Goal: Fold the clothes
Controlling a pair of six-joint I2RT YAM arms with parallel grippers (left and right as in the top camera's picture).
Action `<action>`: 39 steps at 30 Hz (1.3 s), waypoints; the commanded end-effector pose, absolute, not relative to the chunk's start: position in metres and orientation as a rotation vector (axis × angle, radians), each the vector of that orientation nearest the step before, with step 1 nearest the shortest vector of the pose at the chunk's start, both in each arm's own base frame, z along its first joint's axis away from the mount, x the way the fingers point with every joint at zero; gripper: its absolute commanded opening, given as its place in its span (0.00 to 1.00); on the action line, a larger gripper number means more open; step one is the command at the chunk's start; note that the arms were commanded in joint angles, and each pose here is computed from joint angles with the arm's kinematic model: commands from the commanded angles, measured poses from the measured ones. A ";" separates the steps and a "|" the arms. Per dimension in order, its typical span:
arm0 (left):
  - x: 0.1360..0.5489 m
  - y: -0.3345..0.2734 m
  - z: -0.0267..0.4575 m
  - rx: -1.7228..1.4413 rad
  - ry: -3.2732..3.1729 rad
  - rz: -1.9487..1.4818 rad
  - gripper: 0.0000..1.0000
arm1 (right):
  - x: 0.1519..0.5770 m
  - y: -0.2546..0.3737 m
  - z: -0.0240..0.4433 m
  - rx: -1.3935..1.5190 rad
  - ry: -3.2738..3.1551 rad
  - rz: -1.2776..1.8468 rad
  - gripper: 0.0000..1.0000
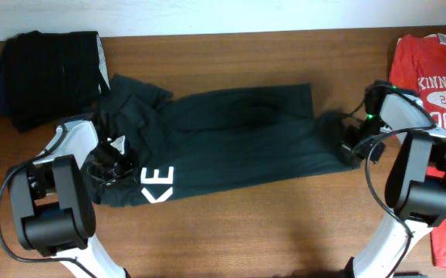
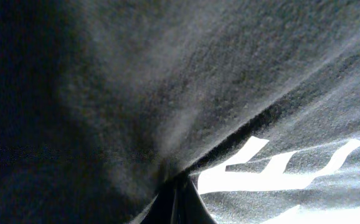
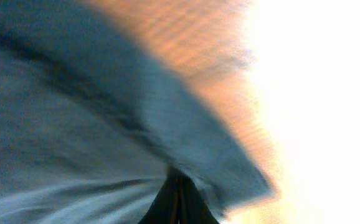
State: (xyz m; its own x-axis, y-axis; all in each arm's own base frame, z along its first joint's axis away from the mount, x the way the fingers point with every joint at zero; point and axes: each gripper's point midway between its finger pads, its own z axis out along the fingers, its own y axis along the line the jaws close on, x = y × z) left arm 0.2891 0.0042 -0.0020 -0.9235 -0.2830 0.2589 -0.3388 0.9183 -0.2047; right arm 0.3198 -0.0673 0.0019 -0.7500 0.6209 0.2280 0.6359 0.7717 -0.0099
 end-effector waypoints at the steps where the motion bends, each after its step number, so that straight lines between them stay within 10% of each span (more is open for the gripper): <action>1: 0.270 0.000 -0.002 0.503 -2.777 0.395 0.01 | 0.296 -0.085 0.005 -1.106 -2.634 -0.026 0.04; 10: 0.282 0.002 0.045 0.499 -2.914 0.411 0.01 | 0.285 -0.113 0.085 -1.191 -2.798 0.023 0.04; 12: 0.305 0.006 0.076 0.493 -3.037 0.425 0.22 | 0.299 -0.110 0.116 -1.142 -2.947 -0.056 0.07; 14: 0.331 0.010 0.109 0.485 -3.163 0.438 0.93 | 0.311 -0.110 0.140 -1.132 -3.044 -0.095 0.27; 16: 0.359 0.015 0.146 0.475 -3.288 0.451 0.99 | 0.323 -0.112 0.165 -1.126 -3.133 -0.100 0.83; 20: 0.390 0.026 0.189 0.472 -3.445 0.407 0.99 | 0.335 -0.112 0.187 -1.099 -3.208 -0.132 0.99; 28: 0.466 0.046 0.209 0.276 -3.779 0.293 0.99 | 0.353 -0.077 0.192 -0.894 -3.293 -0.339 0.99; 36: 0.487 0.038 0.116 0.079 -3.611 0.221 0.99 | 0.381 -0.022 0.189 -0.597 -3.393 -0.376 0.97; 37: 0.486 0.037 0.107 0.120 -3.587 0.234 0.99 | 0.391 -0.016 0.189 -0.527 -3.436 -0.381 0.93; 39: 0.484 0.037 0.094 0.257 -3.540 0.267 0.99 | 0.414 0.004 0.186 -0.387 -3.513 -0.398 0.49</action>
